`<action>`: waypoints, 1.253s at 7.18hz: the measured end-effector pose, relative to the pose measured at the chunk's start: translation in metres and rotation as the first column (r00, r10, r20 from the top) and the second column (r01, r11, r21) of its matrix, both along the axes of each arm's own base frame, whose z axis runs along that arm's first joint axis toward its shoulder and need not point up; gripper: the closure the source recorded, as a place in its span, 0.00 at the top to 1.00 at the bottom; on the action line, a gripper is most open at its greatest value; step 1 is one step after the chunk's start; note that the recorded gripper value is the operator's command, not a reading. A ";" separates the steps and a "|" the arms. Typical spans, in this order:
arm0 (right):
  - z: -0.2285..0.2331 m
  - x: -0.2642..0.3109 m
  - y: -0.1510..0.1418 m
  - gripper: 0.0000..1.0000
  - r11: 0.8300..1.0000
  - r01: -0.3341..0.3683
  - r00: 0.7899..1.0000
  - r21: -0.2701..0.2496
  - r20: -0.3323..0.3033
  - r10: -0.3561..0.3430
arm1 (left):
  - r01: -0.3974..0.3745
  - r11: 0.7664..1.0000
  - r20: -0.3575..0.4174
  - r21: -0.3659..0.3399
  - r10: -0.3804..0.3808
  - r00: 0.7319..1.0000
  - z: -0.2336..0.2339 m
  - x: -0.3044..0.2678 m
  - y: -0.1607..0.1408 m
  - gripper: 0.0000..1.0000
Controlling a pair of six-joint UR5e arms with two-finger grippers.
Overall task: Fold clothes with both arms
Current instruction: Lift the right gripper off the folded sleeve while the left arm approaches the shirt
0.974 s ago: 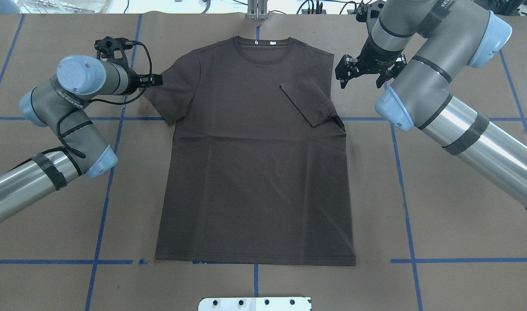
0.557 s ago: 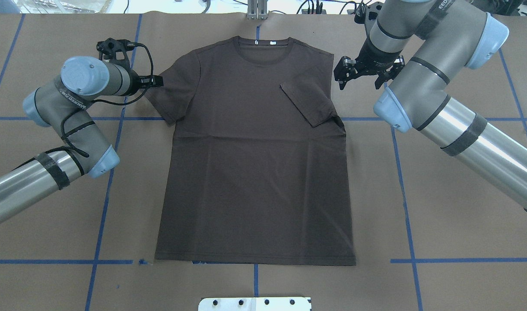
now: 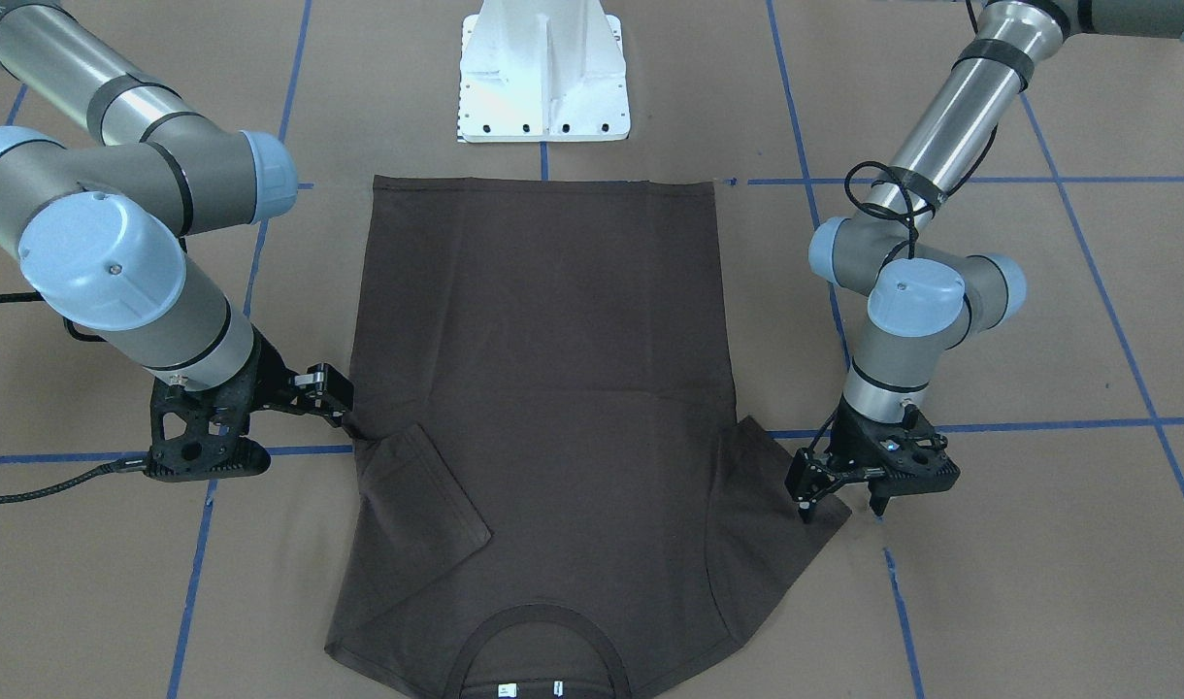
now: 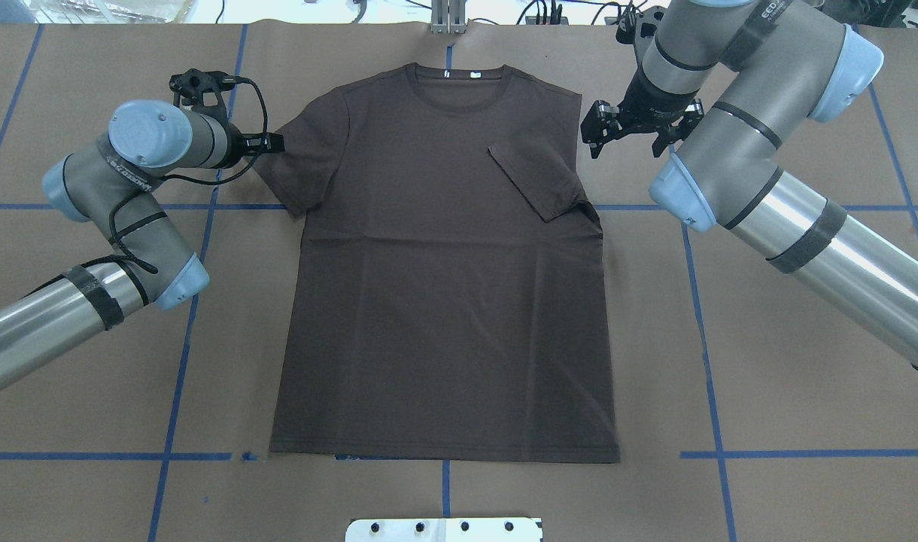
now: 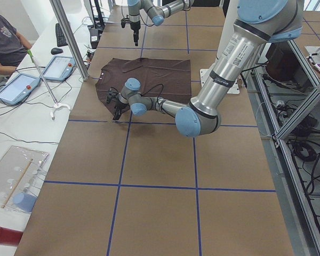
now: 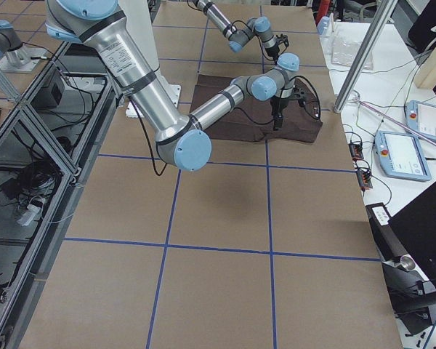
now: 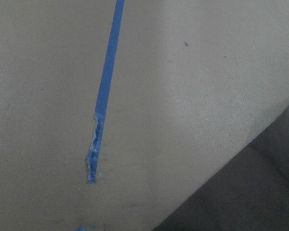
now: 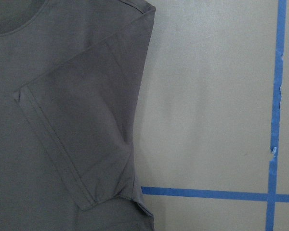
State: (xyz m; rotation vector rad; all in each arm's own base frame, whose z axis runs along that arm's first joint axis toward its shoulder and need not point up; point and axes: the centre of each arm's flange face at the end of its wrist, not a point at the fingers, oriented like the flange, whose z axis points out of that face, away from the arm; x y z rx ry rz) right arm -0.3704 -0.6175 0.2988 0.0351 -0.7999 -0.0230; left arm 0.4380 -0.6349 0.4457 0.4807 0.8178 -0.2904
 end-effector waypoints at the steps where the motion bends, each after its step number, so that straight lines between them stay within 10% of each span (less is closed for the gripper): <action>1: 0.000 0.000 0.000 1.00 1.000 0.000 1.000 0.000 0.000 0.000 | -0.001 1.000 -0.002 0.001 0.001 1.000 0.000 0.001 0.000 0.65; 5: 0.000 0.000 0.000 1.00 1.000 0.000 1.000 0.000 0.000 0.000 | -0.004 1.000 -0.010 0.010 0.004 1.000 -0.003 0.003 0.002 0.04; 9: -0.002 0.000 0.000 1.00 1.000 0.001 1.000 0.002 0.003 -0.001 | -0.006 1.000 -0.031 0.027 0.007 0.999 -0.021 0.004 0.003 0.00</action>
